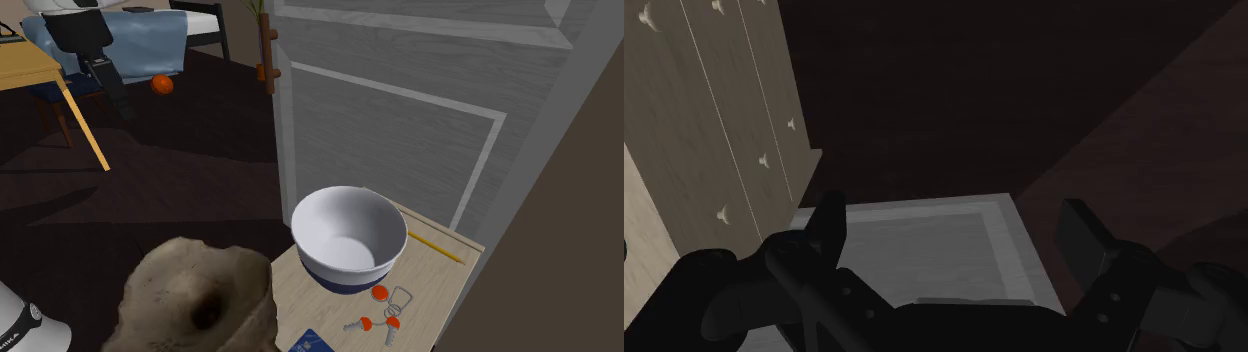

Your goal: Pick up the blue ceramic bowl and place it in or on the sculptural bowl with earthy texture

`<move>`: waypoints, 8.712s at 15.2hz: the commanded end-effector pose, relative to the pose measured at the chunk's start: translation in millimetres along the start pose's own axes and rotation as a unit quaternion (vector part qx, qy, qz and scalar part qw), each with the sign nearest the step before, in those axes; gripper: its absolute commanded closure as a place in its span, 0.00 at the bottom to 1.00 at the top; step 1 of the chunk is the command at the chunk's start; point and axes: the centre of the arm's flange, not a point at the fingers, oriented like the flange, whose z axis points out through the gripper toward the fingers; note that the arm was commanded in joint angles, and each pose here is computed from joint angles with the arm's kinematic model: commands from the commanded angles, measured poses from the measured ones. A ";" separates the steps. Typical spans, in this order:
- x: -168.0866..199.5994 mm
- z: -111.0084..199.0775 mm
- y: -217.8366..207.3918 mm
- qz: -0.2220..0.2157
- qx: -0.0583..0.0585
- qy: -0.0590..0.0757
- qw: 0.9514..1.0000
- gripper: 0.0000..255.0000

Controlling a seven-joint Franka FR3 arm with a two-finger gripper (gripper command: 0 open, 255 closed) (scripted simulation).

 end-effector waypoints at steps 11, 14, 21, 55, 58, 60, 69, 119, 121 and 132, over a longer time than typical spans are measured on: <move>52.6 51.2 98.5 -0.023 -0.033 0.007 0.999 0.00; 69.4 65.1 128.2 -0.029 -0.043 0.009 0.999 0.00; 110.4 95.1 197.6 -0.045 -0.066 0.014 0.997 0.00; 167.1 166.6 291.7 -0.065 -0.095 0.020 0.993 1.00; 168.5 150.9 291.0 -0.065 -0.095 0.020 0.993 1.00; 169.5 140.4 290.6 -0.065 -0.095 0.020 0.993 1.00; 173.8 93.1 288.5 -0.065 -0.095 0.020 0.993 1.00; -52.5 -85.6 258.0 -0.065 -0.095 0.020 0.993 1.00; -53.5 -75.1 258.5 -0.065 -0.095 0.020 0.993 1.00; -58.8 -17.3 261.0 -0.065 -0.095 0.020 0.993 1.00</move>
